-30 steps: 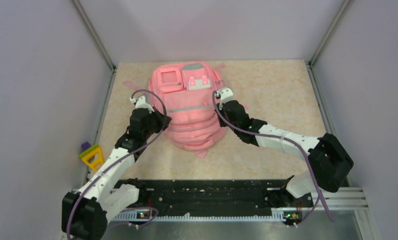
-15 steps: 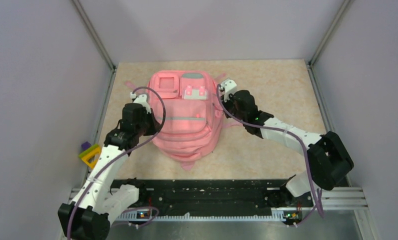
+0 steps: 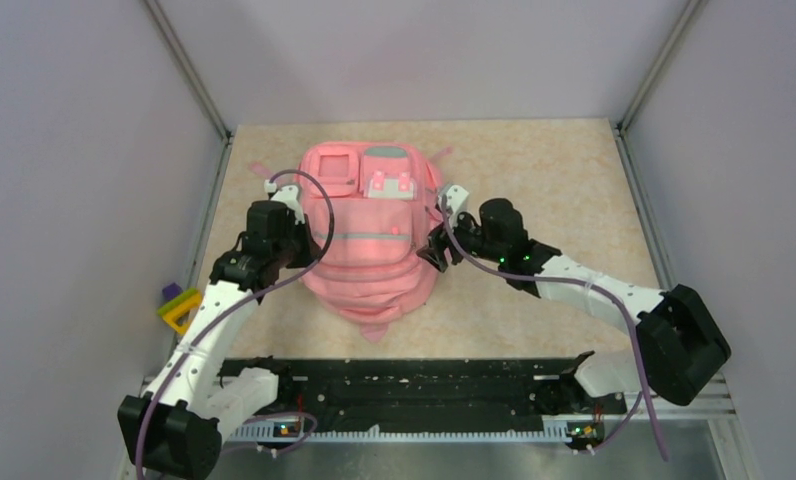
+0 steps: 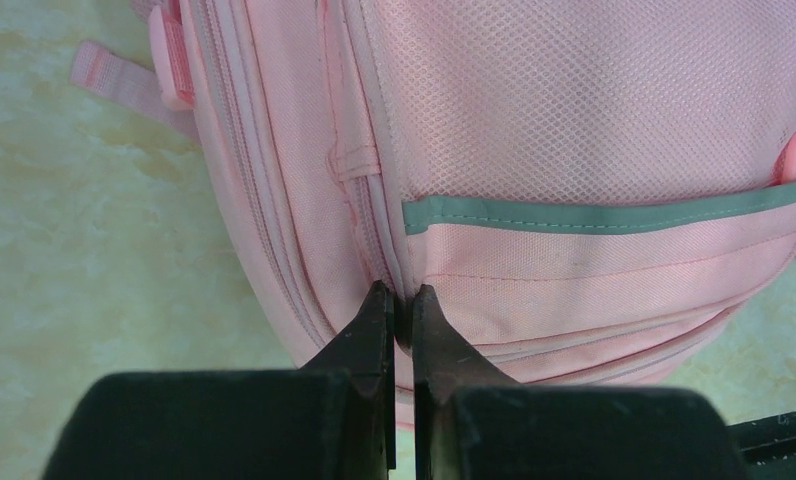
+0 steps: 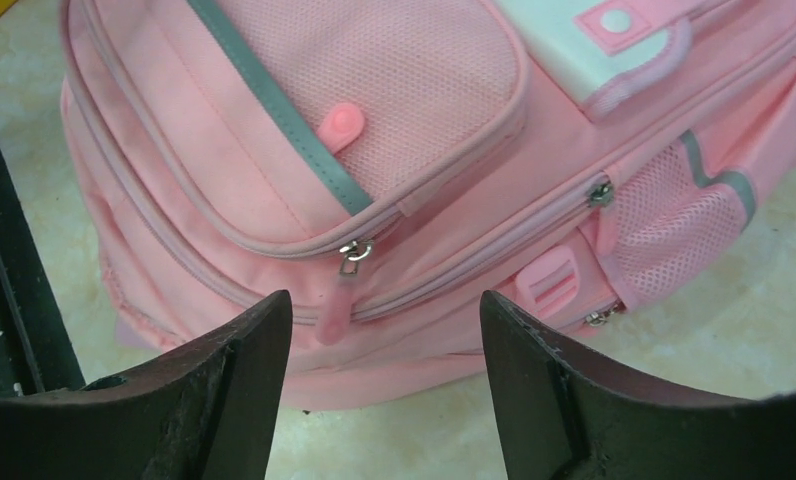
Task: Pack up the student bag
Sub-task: Zip the student bag at the center of the board.
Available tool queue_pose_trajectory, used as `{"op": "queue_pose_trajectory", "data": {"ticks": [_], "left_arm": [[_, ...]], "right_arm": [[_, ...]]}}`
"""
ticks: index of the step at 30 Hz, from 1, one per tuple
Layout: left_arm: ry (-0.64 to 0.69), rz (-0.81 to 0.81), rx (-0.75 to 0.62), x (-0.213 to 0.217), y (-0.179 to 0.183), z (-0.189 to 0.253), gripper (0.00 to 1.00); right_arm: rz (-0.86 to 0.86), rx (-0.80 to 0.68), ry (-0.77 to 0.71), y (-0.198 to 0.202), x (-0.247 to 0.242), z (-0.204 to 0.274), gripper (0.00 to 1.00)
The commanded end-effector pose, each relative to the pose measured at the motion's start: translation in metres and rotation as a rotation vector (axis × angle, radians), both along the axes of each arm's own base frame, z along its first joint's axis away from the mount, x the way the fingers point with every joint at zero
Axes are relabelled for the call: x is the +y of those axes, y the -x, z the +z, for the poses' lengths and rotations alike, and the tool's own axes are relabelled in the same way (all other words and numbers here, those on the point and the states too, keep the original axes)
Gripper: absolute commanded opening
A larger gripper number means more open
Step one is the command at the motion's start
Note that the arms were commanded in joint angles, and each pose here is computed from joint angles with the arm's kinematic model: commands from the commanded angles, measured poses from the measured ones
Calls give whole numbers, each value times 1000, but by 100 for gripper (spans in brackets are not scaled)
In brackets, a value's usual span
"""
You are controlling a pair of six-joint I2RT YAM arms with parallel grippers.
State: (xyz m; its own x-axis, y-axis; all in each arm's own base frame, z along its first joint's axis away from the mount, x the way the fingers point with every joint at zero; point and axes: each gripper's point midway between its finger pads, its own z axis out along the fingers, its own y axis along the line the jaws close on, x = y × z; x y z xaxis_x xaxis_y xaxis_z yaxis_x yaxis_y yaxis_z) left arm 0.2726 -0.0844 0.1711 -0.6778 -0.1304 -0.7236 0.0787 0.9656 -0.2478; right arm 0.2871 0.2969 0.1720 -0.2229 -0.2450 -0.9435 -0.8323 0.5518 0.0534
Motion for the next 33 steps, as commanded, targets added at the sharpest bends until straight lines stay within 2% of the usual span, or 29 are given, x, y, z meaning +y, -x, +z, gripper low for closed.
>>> {"op": "queue_pose_trajectory", "data": {"ticks": [1,4,7,8,11,12,15,24,27,29,30,32,33], "left_arm": [[-14,-62,-112,-6,-17,29,0],[-18,-65,-114,-5,-17,28,0],[-22,-64,-113,-4,-17,27,0],[-23,-65,-113,-4,-17,27,0],[-33,-62,-113,-2,-17,27,0],[-38,-62,-114,-2,-17,27,0],[-55,-69,-114,0,-15,26,0],[-55,-135,-122,-6,-11,24,0],[-50,-134,-141,-6,-11,29,0],[-43,-134,-160,-7,-11,34,3],[-40,-133,-168,-7,-11,36,14],[-35,-118,-188,-6,-11,41,54],[-33,-106,-199,-4,-11,43,68]], "right_arm": [[76,-57,29,8,19,5,68],[46,-76,83,2,25,-2,63],[8,-63,132,-9,28,-9,48],[-10,-57,149,-12,27,-11,41],[-87,-62,187,-25,19,-16,6],[-119,-69,188,-29,16,-15,0],[-185,-99,197,-41,9,-8,0],[-191,-130,180,-65,22,12,0],[-198,-134,147,-60,17,20,23],[-210,-136,105,-56,9,31,45],[-225,-132,91,-57,3,35,56],[-239,-114,53,-56,-8,42,77],[-245,-97,38,-55,-14,44,83]]}}
